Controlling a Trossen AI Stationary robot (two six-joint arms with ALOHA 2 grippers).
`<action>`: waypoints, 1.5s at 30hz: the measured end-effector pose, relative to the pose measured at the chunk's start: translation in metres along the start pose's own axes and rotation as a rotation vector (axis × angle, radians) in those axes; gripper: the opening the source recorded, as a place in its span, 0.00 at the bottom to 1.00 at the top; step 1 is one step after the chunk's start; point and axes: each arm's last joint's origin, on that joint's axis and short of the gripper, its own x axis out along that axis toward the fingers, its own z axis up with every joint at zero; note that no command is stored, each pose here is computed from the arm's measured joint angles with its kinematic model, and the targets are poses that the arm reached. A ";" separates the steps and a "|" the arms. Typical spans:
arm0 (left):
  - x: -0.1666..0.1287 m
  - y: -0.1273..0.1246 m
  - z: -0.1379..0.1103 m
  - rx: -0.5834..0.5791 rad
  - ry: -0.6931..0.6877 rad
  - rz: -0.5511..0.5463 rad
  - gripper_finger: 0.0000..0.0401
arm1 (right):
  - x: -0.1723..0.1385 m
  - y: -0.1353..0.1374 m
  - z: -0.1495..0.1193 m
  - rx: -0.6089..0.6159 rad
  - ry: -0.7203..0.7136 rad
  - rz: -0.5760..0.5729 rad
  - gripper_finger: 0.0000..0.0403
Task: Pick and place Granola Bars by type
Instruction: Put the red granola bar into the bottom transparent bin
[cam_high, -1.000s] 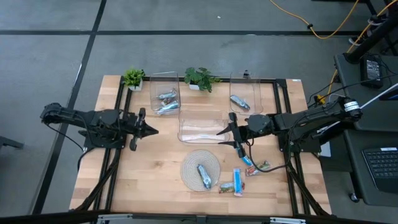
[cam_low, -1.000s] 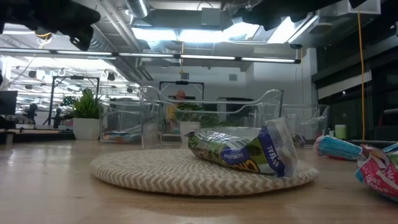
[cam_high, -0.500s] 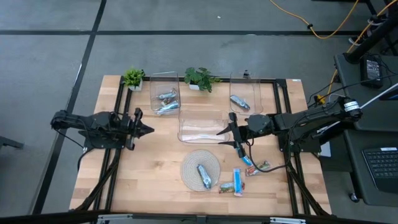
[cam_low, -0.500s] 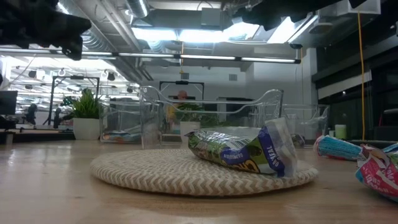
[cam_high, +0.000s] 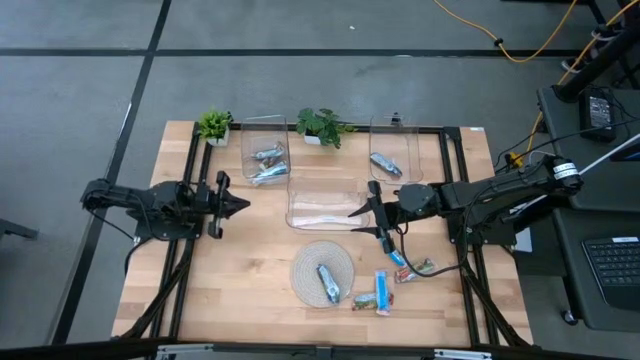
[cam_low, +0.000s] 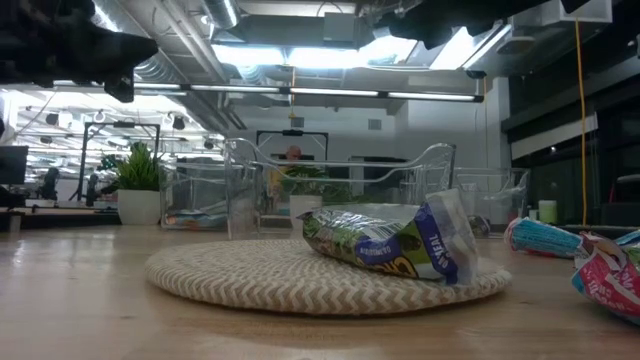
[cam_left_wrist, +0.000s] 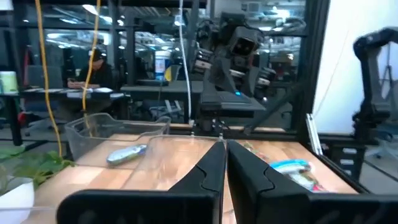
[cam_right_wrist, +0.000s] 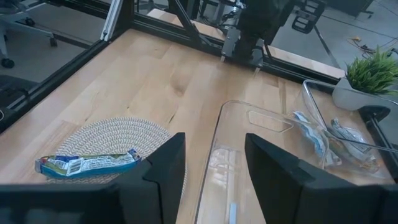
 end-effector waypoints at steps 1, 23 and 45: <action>0.000 0.001 0.001 -0.003 -0.007 0.007 0.02 | 0.000 0.000 0.000 -0.001 -0.001 0.000 0.42; 0.000 0.008 -0.014 0.050 0.146 -0.049 0.02 | 0.000 0.000 0.000 -0.005 0.000 0.000 0.42; 0.001 0.005 -0.013 0.057 0.144 -0.136 0.03 | 0.000 0.000 0.000 -0.005 0.000 0.000 0.42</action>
